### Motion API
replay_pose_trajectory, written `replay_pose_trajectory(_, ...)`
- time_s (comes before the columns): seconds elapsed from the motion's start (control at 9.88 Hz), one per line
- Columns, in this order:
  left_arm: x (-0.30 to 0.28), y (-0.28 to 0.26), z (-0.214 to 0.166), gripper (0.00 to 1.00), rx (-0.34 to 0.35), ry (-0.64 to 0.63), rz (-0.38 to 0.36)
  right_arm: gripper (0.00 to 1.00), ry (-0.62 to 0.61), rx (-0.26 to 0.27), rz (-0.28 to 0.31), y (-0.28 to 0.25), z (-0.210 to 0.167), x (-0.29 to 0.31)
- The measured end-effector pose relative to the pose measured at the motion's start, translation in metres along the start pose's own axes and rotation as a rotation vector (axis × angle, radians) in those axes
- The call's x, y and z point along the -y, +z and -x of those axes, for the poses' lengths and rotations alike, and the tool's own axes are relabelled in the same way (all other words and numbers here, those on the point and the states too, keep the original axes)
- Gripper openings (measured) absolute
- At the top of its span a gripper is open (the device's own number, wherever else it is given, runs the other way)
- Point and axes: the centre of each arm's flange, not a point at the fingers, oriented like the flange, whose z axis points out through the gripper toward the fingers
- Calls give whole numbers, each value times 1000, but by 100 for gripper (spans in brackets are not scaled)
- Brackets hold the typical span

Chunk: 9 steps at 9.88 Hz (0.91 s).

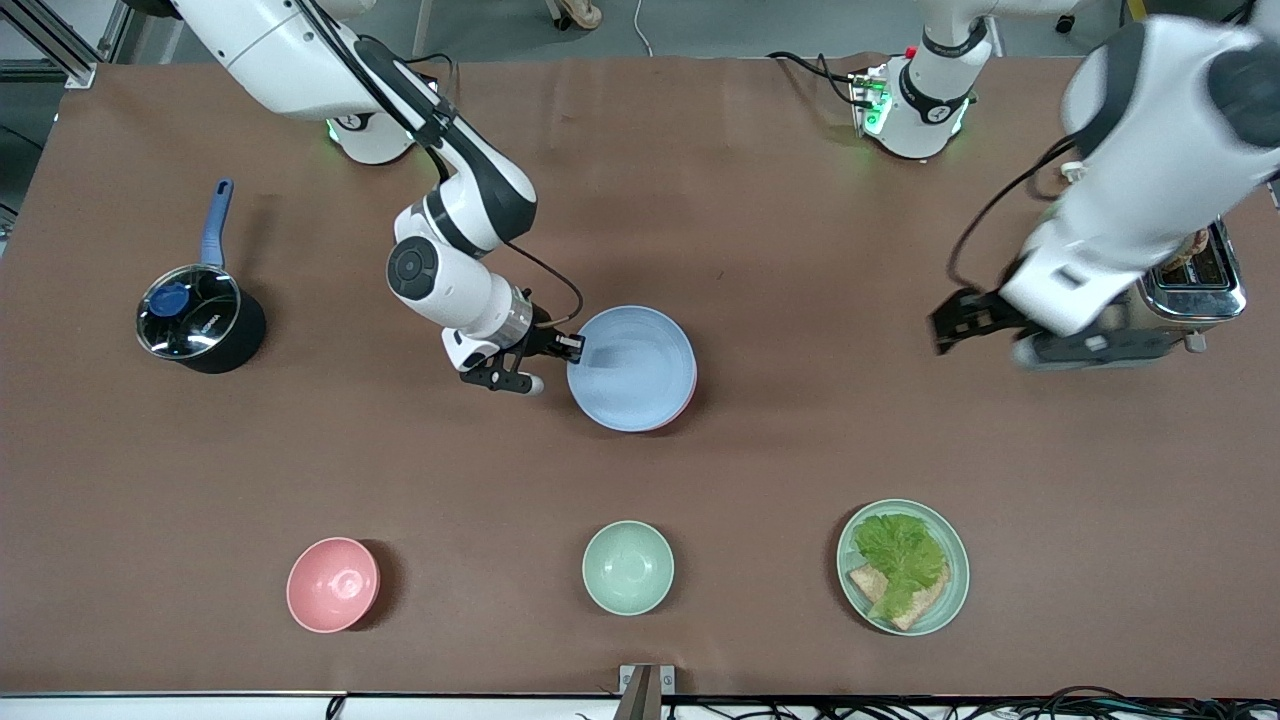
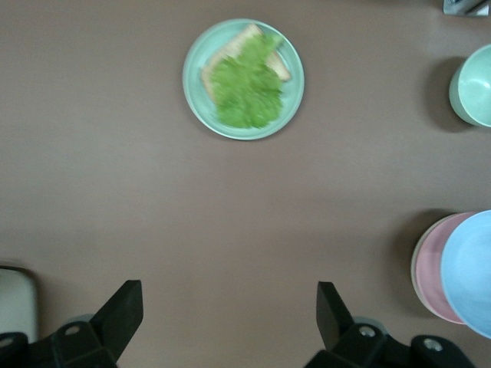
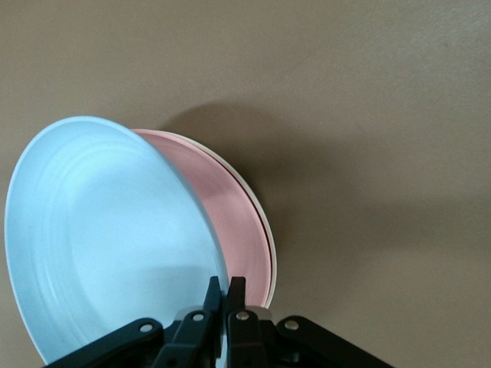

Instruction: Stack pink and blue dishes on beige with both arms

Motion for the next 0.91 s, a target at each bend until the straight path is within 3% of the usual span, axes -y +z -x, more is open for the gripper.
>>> replay_pose_trajectory(0.41, 69, -83, 36, 100, 19, 44, -19, 8, -7, -17, -8, 27, 15, -8)
replay_pose_trajectory(0.61, 76, -108, 46, 100, -14, 33, -19, 18, -4, -17, -5, 30, 15, -10)
replay_pose_trajectory(0.91, 74, -135, 39, 100, -19, 35, -19, 61, -21, -38, 14, -13, 0, -5)
